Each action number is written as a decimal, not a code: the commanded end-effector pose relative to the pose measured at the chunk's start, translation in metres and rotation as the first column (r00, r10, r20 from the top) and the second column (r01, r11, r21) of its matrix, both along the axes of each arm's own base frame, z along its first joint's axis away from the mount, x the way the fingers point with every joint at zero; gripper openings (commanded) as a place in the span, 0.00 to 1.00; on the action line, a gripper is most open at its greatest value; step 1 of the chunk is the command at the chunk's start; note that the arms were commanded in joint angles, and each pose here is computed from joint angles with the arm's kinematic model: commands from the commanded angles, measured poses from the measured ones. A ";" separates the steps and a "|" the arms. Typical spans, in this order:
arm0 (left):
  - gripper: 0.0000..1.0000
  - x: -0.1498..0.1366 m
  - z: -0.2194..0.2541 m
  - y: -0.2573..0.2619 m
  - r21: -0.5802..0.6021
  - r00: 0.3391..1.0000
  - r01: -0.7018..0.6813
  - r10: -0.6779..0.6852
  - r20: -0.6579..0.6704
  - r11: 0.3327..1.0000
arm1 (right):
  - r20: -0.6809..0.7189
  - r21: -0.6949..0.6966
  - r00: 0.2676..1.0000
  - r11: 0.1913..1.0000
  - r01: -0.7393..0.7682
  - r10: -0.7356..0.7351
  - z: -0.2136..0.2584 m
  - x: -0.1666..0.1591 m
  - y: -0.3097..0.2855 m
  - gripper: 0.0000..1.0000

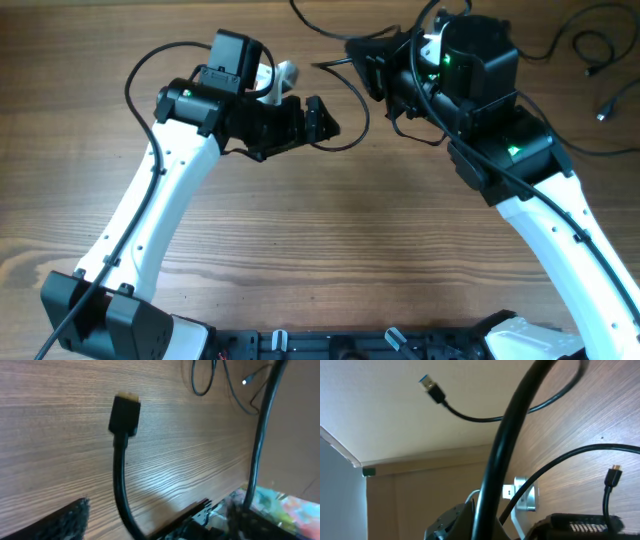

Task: Untangle cables
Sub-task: 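Hold the black cable stretched between both grippers, pulling it straight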

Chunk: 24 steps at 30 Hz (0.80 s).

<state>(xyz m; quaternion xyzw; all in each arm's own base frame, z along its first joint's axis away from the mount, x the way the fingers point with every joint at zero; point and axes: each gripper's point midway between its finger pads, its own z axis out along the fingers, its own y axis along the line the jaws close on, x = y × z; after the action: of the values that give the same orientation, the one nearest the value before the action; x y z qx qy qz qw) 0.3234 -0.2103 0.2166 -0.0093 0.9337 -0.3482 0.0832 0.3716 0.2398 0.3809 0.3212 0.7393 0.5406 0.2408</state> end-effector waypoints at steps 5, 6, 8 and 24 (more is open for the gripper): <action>0.36 0.000 -0.006 -0.004 0.020 0.987 -0.127 0.128 -0.100 0.992 | -0.003 0.049 1.000 0.999 0.002 -0.001 0.008 0.002 0.003 0.04; 0.25 0.003 -0.008 0.000 0.041 0.986 -0.138 0.141 -0.089 0.990 | -0.002 0.043 1.000 0.999 0.000 0.000 0.007 0.002 0.003 0.04; 0.04 0.007 -0.015 0.011 0.106 0.982 -0.171 0.178 -0.066 0.980 | -0.019 0.028 1.000 0.999 0.019 -0.018 0.002 0.003 0.000 0.04; 0.04 0.019 -0.038 0.132 0.609 0.847 -0.504 0.488 0.210 0.612 | 0.030 -0.799 0.832 0.487 0.354 -0.554 -0.101 -0.026 -0.171 0.04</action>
<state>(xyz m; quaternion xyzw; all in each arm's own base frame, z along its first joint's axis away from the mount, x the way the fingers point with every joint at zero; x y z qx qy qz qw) 0.3394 -0.1070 0.1779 -0.1880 0.9686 -0.0429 0.1567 0.3469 0.1107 0.2711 0.4216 0.8296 0.1436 0.3368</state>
